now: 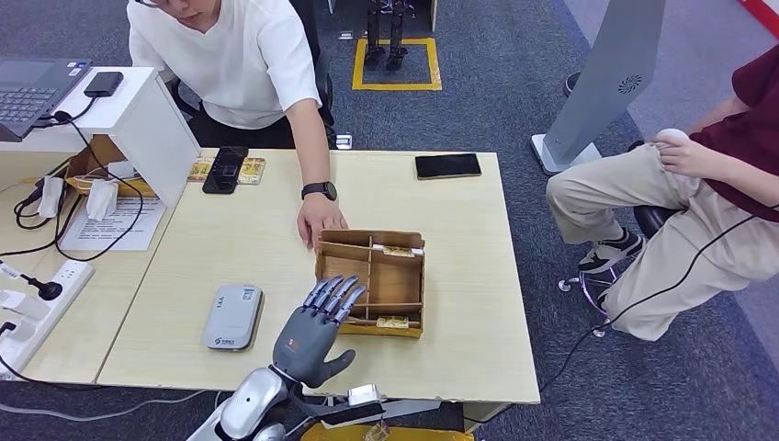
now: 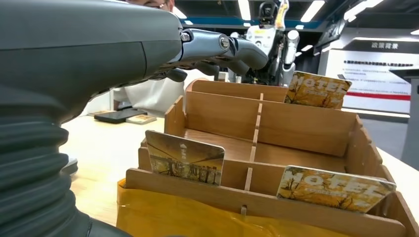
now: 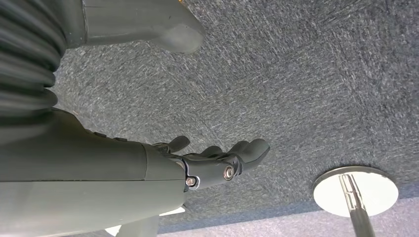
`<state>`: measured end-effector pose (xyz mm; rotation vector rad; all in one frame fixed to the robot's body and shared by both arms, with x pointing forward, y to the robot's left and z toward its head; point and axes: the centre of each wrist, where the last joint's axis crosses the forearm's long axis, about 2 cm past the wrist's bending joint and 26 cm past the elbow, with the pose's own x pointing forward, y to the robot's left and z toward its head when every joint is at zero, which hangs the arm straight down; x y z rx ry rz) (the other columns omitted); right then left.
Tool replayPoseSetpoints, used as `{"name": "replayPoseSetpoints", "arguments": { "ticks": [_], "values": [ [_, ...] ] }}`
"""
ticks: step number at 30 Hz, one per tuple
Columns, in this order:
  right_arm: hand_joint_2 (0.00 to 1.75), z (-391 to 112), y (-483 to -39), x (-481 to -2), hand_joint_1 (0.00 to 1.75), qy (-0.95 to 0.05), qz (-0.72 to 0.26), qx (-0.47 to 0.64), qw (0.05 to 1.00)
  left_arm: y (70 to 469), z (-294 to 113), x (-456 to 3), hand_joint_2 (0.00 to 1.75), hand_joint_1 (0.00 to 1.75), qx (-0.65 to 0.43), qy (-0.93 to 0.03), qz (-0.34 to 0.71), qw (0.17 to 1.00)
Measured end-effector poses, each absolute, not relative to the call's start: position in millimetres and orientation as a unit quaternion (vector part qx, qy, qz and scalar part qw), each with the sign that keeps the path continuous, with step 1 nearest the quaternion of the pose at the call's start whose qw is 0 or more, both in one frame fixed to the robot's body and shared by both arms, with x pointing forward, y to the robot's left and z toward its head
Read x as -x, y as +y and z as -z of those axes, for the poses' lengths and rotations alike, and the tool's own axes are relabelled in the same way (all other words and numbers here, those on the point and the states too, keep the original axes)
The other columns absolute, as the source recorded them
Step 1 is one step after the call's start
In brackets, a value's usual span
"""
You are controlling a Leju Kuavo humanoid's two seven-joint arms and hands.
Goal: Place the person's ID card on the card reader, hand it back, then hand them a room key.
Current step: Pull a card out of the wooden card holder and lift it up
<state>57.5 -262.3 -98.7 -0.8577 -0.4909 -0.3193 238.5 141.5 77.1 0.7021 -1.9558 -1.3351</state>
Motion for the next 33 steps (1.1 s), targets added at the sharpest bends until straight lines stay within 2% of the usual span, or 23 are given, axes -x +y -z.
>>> {"name": "replayPoseSetpoints", "arguments": {
  "ticks": [19,33],
  "values": [
    [1.75,98.7,-262.3,-57.1,0.0,-0.229,0.156,0.409,0.869,132.8,-75.5,-232.3,1.75,0.0,-0.322,-0.768,0.447,0.327],
    [1.75,98.7,-262.4,-57.1,0.0,-0.228,0.16,0.41,0.869,135.4,-64.1,-230.3,1.75,0.0,-0.318,-0.742,0.493,0.326]
  ]
}}
